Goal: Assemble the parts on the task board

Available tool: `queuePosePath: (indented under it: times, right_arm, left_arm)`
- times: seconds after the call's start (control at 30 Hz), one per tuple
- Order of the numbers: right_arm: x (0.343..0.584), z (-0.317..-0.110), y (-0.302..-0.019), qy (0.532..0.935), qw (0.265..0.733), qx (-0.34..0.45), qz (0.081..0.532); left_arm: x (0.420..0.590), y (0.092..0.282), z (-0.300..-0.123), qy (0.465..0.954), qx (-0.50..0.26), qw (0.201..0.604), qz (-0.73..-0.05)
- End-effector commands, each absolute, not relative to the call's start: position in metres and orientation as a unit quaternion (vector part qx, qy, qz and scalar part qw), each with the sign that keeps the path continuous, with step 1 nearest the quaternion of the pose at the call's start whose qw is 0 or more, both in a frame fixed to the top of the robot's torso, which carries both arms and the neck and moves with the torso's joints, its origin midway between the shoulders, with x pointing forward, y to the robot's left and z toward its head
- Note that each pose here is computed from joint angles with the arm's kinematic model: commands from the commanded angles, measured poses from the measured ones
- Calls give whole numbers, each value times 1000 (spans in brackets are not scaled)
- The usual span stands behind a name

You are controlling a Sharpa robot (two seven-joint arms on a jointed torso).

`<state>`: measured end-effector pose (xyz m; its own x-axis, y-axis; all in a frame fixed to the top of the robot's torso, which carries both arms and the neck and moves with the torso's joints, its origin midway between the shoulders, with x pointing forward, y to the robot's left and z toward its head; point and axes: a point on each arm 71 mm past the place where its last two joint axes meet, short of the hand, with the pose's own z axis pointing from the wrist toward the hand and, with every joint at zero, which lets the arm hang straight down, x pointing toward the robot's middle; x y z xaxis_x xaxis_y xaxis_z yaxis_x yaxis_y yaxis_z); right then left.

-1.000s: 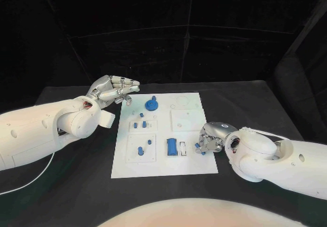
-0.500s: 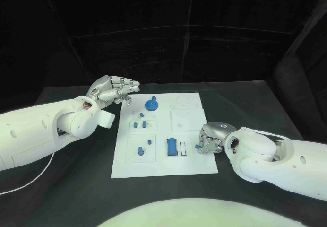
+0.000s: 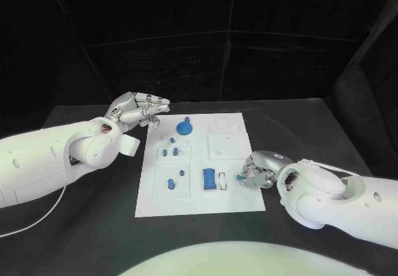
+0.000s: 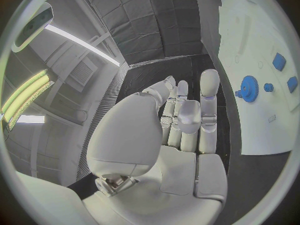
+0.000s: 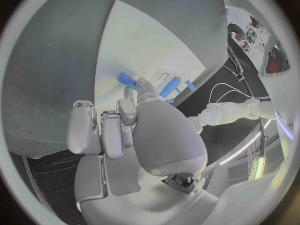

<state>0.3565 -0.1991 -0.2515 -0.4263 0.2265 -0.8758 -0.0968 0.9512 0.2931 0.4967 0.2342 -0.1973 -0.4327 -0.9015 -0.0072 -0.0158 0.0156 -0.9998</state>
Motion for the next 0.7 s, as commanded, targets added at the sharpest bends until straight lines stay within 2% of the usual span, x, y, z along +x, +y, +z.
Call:
queuePosePath:
  times: [0.03,0.3,0.7]
  right_arm:
    - [356,-245,-197,809,553,80,183]
    - [356,-242,-189,799,559,97,200]
    - [361,-253,-175,822,521,117,197]
  left_arm:
    - [496,233,-196,605,-377,371,-595]
    - [496,233,-196,605,-377,370,-596]
    - [495,234,-196,605,-377,371,-596]
